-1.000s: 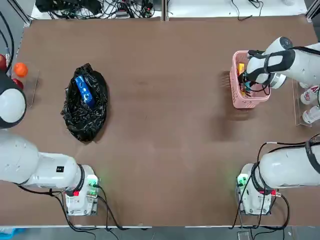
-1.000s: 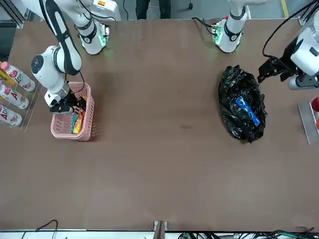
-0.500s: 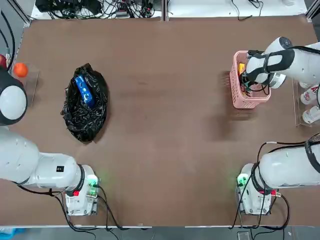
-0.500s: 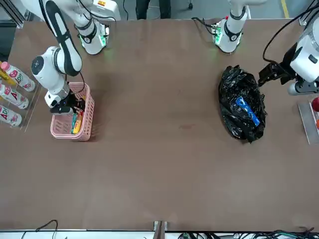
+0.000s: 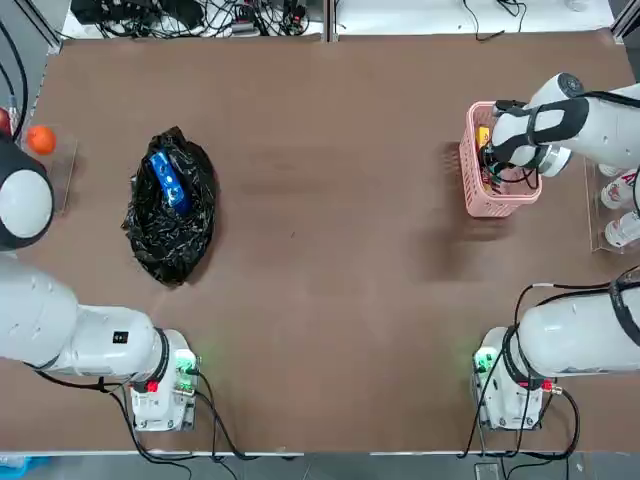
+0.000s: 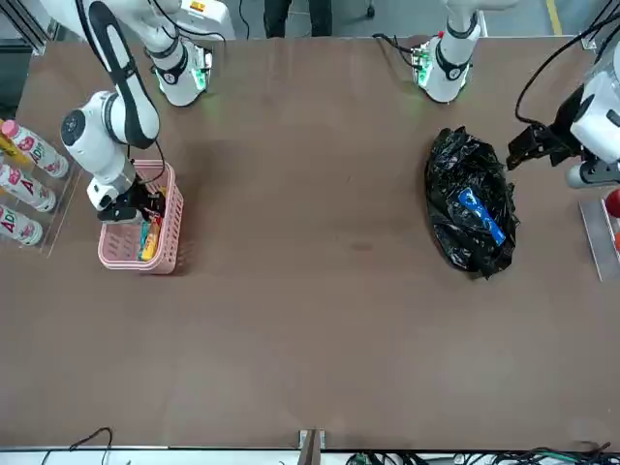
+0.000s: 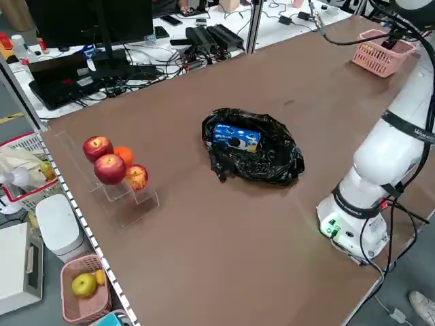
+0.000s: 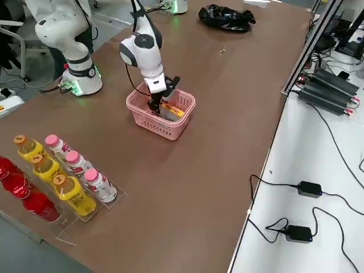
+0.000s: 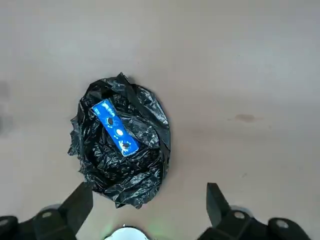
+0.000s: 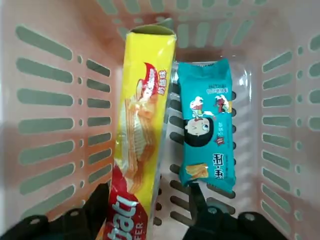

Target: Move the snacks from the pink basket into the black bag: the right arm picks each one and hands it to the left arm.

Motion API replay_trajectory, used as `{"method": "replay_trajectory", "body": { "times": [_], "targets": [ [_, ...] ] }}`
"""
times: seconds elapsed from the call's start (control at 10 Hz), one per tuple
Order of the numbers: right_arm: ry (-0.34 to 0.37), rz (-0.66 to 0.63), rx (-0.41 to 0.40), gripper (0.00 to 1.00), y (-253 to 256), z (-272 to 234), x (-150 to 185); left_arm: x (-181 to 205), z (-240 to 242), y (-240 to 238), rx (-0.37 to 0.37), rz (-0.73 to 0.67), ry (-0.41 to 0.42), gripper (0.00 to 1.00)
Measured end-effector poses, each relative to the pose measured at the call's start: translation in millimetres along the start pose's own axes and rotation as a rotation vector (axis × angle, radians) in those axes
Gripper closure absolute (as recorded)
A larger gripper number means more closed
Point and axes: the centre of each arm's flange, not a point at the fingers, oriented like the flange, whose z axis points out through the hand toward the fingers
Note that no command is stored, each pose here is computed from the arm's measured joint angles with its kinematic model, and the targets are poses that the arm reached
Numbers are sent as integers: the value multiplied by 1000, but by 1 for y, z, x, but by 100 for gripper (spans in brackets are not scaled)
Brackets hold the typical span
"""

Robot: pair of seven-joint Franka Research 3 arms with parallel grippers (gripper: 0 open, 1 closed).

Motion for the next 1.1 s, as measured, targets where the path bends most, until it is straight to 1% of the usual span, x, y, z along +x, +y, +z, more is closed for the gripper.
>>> {"method": "replay_trajectory", "body": {
  "times": [0.2, 0.7, 1.1],
  "targets": [
    [-1, 2, 1, 30, 0, 1, 0, 1, 0, -3, 20, 8, 4, 0],
    [-5, 3, -5, 33, 1, 10, 1, 4, 3, -8, 21, 0, 5, 0],
    [5, -2, -9, 41, -1, 13, 3, 5, 3, -8, 21, 1, 4, 0]
  ]
}}
